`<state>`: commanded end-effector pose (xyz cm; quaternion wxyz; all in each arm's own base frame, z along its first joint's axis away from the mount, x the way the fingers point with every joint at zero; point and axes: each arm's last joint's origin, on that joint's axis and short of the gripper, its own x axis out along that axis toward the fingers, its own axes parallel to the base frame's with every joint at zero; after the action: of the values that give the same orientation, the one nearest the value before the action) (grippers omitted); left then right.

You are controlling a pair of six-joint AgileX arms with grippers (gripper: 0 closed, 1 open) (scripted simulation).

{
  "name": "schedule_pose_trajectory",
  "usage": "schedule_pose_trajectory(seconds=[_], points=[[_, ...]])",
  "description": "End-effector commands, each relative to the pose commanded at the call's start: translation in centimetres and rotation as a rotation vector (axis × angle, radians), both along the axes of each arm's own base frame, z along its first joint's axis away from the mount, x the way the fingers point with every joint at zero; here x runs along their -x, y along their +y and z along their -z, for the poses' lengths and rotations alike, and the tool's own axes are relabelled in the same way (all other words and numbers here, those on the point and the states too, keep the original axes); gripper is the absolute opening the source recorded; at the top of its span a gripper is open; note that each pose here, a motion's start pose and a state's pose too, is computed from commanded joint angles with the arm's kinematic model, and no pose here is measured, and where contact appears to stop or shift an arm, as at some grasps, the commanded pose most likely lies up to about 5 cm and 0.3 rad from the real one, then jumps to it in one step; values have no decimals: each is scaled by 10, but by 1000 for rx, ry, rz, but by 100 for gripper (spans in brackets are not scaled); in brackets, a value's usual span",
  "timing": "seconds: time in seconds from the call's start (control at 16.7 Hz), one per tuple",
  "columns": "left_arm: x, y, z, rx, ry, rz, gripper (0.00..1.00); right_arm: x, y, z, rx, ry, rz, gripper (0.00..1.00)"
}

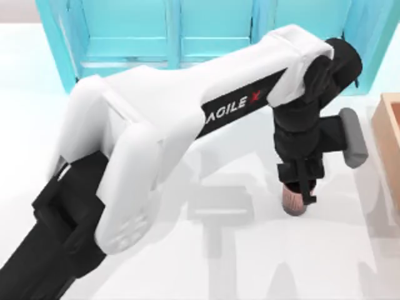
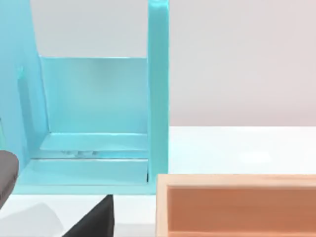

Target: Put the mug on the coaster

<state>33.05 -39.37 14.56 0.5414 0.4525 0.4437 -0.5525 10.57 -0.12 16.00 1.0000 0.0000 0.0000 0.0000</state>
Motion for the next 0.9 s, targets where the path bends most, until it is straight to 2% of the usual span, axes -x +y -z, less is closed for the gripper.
schedule_pose_trajectory(seconds=[0.6, 0.72, 0.9], points=[[-2, 2, 0, -1, 1, -6, 0, 0, 0, 0, 0, 0, 0, 100], [-5, 10, -3, -12, 6, -54, 0, 0, 0, 0, 0, 0, 0, 100], [-16, 43, -14, -48, 25, -238, 0, 0, 0, 0, 0, 0, 0, 100]])
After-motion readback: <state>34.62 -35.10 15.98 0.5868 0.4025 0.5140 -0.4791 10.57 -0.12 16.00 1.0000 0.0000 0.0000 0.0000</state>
